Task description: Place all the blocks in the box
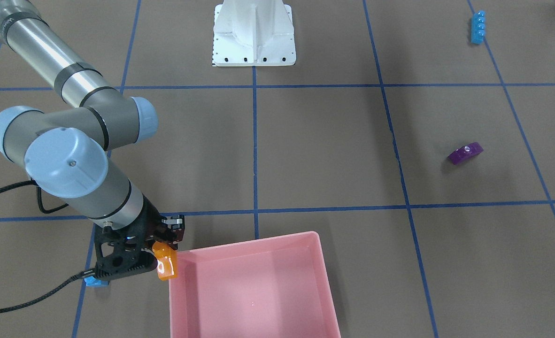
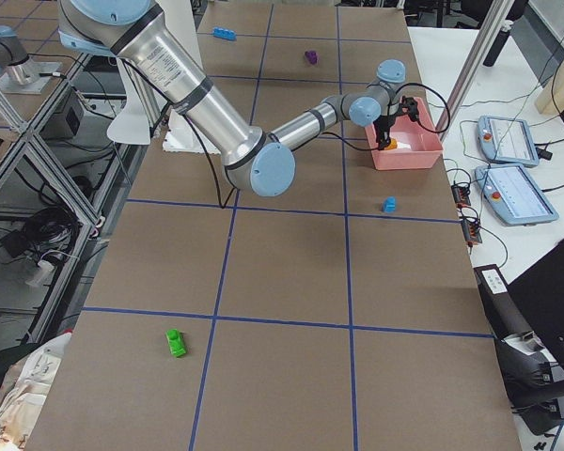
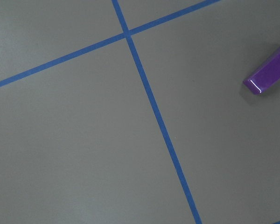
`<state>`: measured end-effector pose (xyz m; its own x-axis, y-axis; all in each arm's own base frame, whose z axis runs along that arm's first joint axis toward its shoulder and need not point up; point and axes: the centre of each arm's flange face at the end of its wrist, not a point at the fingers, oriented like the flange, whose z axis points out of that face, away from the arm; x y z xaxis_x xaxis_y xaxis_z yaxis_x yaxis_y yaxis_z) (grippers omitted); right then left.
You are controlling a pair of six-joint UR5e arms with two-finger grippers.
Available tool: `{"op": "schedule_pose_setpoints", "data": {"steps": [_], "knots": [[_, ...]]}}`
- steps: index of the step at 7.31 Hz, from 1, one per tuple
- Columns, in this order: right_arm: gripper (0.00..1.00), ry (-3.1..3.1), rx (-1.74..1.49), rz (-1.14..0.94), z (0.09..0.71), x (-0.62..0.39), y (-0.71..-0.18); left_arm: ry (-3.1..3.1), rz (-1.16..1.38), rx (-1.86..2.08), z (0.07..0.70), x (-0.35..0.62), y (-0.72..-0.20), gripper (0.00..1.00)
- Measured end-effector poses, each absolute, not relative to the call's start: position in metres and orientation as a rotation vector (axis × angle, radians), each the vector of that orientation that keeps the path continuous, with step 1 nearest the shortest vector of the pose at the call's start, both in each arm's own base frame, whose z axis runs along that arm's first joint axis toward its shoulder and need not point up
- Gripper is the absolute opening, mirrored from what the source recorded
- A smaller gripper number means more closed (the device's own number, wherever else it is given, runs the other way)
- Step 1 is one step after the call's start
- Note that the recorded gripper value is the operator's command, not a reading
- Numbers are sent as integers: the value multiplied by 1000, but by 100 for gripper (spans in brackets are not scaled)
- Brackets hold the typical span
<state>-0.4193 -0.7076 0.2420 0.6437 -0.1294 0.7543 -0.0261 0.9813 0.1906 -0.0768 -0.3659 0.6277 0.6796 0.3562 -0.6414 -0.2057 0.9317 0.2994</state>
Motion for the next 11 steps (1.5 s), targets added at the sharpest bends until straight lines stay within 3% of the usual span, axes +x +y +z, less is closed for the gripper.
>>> {"op": "schedule_pose_setpoints", "data": {"steps": [3,4,5,11], "knots": [[0,-795,159,-22,217,-454,-750,766,318,209,628,-76,-366,100],[43,-781,157,-17,216,-458,-754,766,319,209,628,-76,-366,100],[98,-770,153,-13,216,-462,-756,765,321,214,627,-76,-366,100],[99,-778,157,-7,205,-451,-758,774,356,300,604,-74,-394,100]]}}
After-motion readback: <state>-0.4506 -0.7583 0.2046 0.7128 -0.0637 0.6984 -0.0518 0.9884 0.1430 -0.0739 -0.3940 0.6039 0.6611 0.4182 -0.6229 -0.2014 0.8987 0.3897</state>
